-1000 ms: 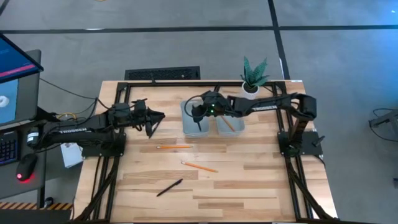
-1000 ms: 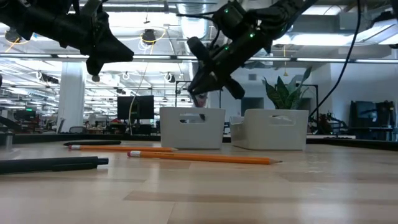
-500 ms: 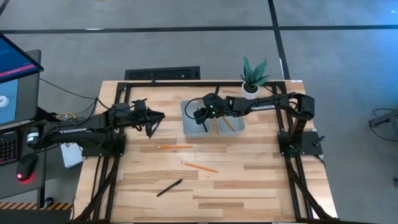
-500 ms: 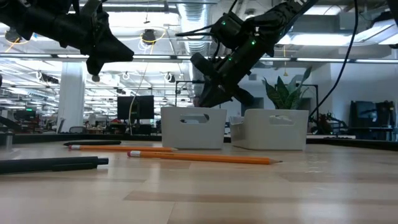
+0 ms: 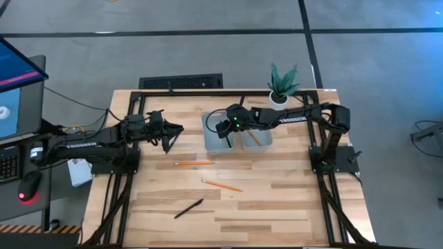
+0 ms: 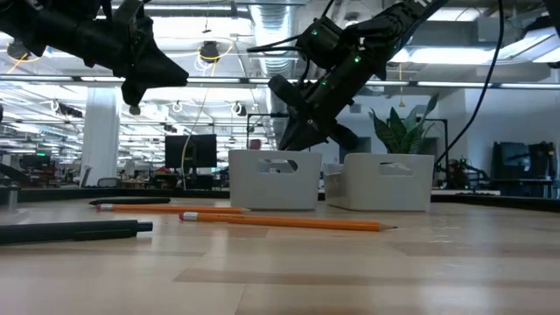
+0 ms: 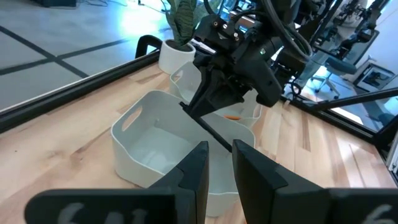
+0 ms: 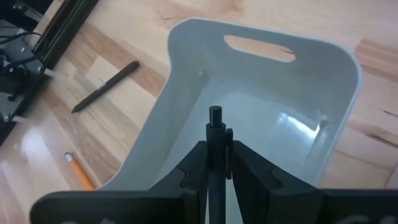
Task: Sort pens & pencils
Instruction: Put the right black pen into the left gray bin, then put the top black pen into the left gray bin
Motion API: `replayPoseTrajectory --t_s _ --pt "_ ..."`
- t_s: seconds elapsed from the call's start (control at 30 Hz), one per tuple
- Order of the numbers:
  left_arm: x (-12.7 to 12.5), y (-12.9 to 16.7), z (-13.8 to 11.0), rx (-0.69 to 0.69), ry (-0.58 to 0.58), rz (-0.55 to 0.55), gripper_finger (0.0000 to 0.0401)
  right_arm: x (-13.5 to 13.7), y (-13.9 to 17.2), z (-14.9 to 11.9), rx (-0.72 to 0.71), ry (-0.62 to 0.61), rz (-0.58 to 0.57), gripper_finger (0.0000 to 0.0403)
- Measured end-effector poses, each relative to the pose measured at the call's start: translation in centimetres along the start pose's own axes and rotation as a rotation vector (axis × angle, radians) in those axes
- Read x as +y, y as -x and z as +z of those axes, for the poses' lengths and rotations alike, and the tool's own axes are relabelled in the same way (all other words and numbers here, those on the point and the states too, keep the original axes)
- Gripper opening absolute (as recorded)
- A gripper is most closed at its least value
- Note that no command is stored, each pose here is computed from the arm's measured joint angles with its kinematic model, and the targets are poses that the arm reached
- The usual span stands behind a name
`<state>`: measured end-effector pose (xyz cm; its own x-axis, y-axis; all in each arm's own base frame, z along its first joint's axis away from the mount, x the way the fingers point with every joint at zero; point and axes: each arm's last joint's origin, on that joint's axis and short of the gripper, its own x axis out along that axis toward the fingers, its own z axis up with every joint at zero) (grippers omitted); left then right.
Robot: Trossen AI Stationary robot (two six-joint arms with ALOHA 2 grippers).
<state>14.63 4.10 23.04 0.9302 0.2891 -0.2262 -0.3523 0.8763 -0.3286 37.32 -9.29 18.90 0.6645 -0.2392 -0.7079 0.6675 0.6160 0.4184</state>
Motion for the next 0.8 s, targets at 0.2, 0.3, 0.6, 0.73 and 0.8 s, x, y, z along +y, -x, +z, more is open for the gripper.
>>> replayPoseTrajectory --t_s 0.2,0.3,0.6,0.73,0.8 --pt "0.00 0.00 -0.01 0.001 0.000 0.001 0.0061 -0.01 0.00 0.01 0.000 -0.024 0.000 0.0082" --pt "0.05 0.00 -0.14 0.014 0.000 0.006 0.0061 0.00 0.00 0.00 0.000 -0.024 0.000 0.0086" --pt "0.13 0.00 -0.34 0.035 0.003 0.013 0.0061 0.01 0.01 0.01 0.000 -0.024 0.001 0.0127" --pt "0.14 0.01 -0.37 0.038 0.004 0.014 0.0061 0.01 0.01 0.01 0.000 -0.024 0.001 0.0143" --pt "0.15 0.01 -0.40 0.041 0.005 0.015 0.0061 0.03 0.01 0.04 -0.004 -0.025 0.004 0.0148"
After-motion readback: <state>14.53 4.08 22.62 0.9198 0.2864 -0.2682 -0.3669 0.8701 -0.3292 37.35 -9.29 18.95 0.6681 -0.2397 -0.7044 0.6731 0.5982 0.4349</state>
